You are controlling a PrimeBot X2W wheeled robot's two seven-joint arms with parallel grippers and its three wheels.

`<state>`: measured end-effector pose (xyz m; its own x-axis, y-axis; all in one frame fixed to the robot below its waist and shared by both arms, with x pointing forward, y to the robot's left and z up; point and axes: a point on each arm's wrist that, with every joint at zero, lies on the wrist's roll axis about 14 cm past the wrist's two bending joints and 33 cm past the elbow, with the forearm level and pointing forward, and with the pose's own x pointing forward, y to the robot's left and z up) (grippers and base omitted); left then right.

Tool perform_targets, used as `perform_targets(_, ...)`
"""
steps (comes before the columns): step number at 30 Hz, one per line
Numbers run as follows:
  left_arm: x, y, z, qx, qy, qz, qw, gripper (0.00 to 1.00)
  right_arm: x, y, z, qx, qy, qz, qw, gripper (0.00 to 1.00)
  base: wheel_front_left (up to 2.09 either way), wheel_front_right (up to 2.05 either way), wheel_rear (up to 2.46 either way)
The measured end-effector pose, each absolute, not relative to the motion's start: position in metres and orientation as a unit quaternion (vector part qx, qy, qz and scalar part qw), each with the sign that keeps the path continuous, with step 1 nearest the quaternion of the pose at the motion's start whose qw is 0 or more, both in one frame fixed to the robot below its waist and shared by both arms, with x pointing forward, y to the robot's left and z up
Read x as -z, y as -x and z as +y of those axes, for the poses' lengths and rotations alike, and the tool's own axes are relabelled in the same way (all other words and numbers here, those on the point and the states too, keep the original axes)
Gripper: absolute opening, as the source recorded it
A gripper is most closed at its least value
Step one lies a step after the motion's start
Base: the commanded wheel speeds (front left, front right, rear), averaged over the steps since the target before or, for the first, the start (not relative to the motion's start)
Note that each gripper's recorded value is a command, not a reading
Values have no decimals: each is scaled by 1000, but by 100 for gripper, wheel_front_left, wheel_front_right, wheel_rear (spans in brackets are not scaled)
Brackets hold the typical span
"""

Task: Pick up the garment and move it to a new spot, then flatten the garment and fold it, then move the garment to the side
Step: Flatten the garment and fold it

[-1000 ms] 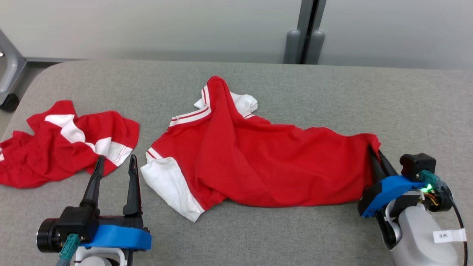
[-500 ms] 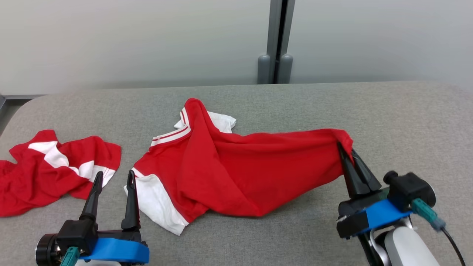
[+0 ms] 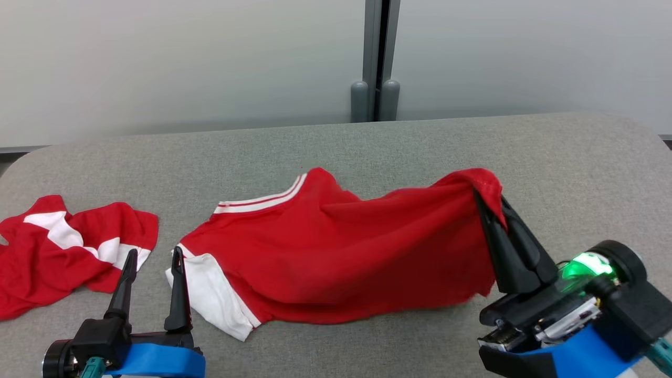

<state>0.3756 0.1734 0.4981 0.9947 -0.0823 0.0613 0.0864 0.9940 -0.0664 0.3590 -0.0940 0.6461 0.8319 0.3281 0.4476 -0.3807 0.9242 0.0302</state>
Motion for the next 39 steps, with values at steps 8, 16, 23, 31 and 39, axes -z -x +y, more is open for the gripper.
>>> perform_targets(8,-496,-378,171,46,36,-26,998,100,-672,-352,-103,-176,-40,-243,953,0,0,0,0)
perform_targets(16,-493,-379,173,41,40,-22,998,100,-656,-360,-108,-165,-46,-219,961,0,0,0,0)
perform_targets(23,-492,-382,177,36,39,-21,998,100,-638,-381,-124,-142,-23,-205,968,0,0,0,0)
perform_targets(31,-489,-394,177,35,42,-18,998,100,-599,-434,-154,-113,30,-164,980,0,0,0,0)
perform_targets(39,-483,-400,188,18,45,-11,999,100,-562,-498,-183,-86,61,-109,988,0,0,0,0)
